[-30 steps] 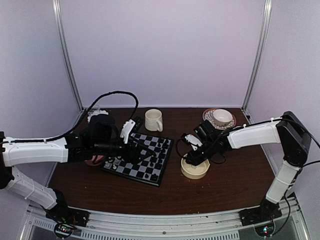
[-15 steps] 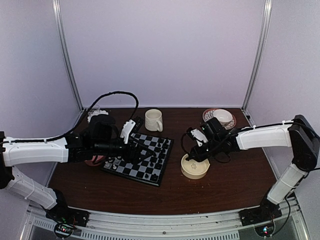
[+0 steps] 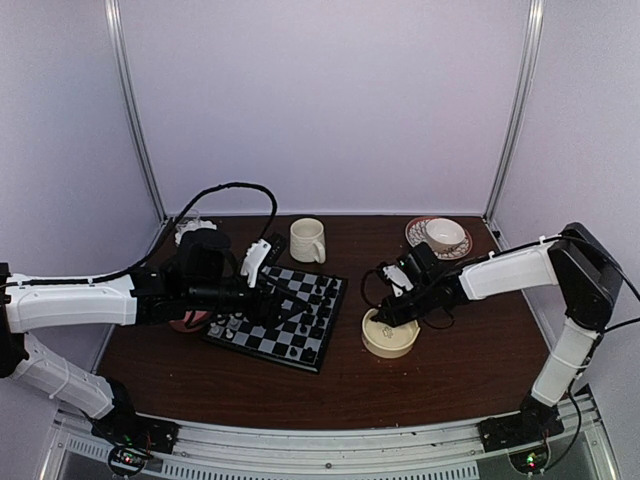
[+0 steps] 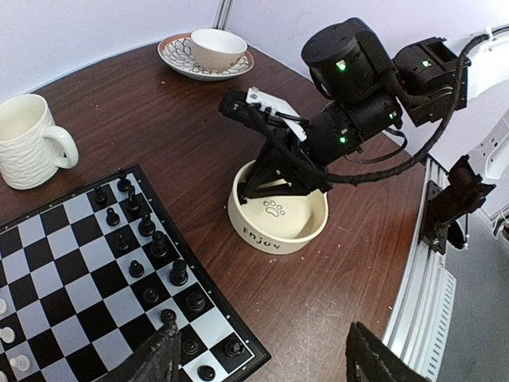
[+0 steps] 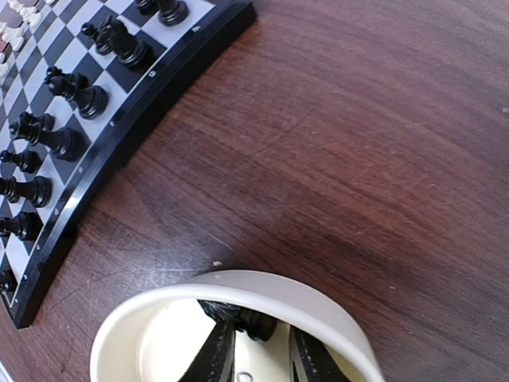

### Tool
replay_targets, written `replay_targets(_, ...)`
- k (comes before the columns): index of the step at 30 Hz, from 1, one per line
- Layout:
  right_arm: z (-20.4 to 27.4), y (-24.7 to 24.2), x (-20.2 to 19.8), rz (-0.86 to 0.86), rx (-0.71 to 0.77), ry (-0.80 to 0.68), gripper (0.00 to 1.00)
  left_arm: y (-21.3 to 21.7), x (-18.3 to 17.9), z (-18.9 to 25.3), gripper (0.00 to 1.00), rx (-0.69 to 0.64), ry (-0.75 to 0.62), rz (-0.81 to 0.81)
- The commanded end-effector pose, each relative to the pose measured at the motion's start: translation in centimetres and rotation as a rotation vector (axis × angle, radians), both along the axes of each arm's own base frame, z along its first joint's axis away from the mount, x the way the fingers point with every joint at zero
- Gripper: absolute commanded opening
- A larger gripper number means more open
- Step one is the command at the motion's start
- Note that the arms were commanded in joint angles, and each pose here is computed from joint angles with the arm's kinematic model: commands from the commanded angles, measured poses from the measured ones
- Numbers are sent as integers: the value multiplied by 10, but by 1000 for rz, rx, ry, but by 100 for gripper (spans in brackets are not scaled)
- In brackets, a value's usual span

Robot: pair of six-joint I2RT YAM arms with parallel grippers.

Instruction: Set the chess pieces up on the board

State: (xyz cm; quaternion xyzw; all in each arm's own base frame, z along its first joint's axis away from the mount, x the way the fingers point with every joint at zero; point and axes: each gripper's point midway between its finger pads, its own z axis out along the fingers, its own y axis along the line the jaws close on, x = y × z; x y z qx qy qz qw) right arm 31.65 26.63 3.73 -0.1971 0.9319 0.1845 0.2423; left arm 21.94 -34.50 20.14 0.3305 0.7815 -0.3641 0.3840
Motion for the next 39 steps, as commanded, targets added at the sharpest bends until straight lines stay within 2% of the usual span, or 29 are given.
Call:
replay_targets(1, 7, 21, -2, 58, 108, 26, 25, -4, -1, 9, 71, -27, -27, -15)
replay_targets(8, 35, 29, -24, 147, 230, 12, 24, -4, 0, 10, 71, -24, -31, -10)
replay_targets(14, 49, 14, -24, 127, 185, -63, 23, -4, 0, 9, 71, -22, -30, -11)
replay_targets(22, 20, -4, -6, -21, 44, -14, 29, -5, 1, 7, 71, -19, -27, -12)
replay_targets(29, 16, -2, -7, -143, 90, 61, 34, -4, 2, 9, 71, -18, -33, -6)
replay_targets(34, 27, -7, -13, -280, 121, 94, 43, 0, 2, 14, 72, -23, -46, 5)
replay_targets(39, 43, -13, -17, -458, 23, -4, 43, 0, -2, 17, 72, -35, -40, -5)
